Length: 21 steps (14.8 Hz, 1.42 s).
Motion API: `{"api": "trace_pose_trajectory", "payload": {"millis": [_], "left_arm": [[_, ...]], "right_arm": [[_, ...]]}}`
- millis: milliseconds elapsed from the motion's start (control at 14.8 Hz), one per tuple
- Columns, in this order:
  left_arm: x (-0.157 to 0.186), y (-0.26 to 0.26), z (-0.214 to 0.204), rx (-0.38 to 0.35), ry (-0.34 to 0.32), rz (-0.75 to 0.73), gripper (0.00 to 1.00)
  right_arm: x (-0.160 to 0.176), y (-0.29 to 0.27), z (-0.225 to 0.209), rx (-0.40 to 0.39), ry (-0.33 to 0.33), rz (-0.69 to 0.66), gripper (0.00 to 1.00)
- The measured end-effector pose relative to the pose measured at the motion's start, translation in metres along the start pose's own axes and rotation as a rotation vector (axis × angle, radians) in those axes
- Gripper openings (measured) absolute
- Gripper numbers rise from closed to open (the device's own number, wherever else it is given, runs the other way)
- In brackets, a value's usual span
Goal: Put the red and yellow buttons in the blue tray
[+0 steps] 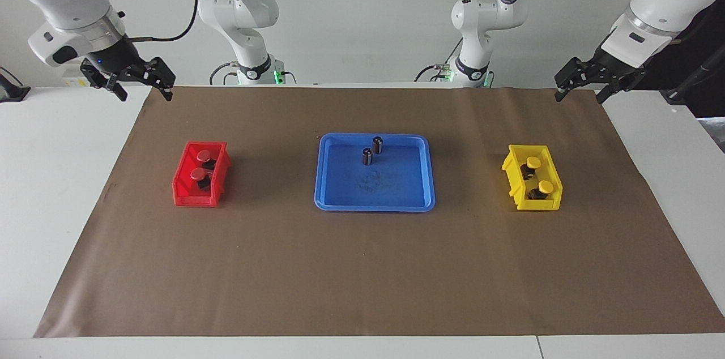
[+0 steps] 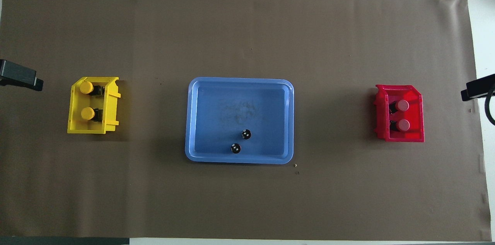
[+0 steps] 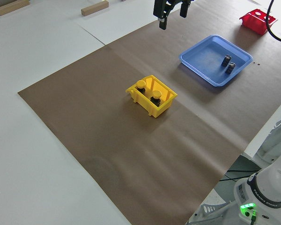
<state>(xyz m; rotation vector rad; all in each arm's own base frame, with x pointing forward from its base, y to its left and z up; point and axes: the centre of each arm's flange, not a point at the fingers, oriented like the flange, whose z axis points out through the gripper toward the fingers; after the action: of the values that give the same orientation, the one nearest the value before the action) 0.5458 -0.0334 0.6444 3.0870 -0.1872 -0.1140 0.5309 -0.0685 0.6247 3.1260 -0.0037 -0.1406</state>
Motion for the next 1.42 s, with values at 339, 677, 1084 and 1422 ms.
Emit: {"api": "trace_pose_trajectory", "payload": {"millis": [339, 677, 1084, 1422], "left_arm": [[0.000, 0.000, 0.000, 0.000, 0.000, 0.000, 1.00], [0.000, 0.000, 0.000, 0.000, 0.000, 0.000, 1.00], [0.000, 0.000, 0.000, 0.000, 0.000, 0.000, 1.00], [0.000, 0.000, 0.000, 0.000, 0.000, 0.000, 1.00]], "right_arm": [[0.000, 0.000, 0.000, 0.000, 0.000, 0.000, 1.00], [0.000, 0.000, 0.000, 0.000, -0.001, 0.000, 1.00], [0.010, -0.003, 0.012, -0.006, 0.066, -0.008, 0.61], [0.020, -0.011, 0.080, -0.001, 0.121, -0.023, 0.61]]}}
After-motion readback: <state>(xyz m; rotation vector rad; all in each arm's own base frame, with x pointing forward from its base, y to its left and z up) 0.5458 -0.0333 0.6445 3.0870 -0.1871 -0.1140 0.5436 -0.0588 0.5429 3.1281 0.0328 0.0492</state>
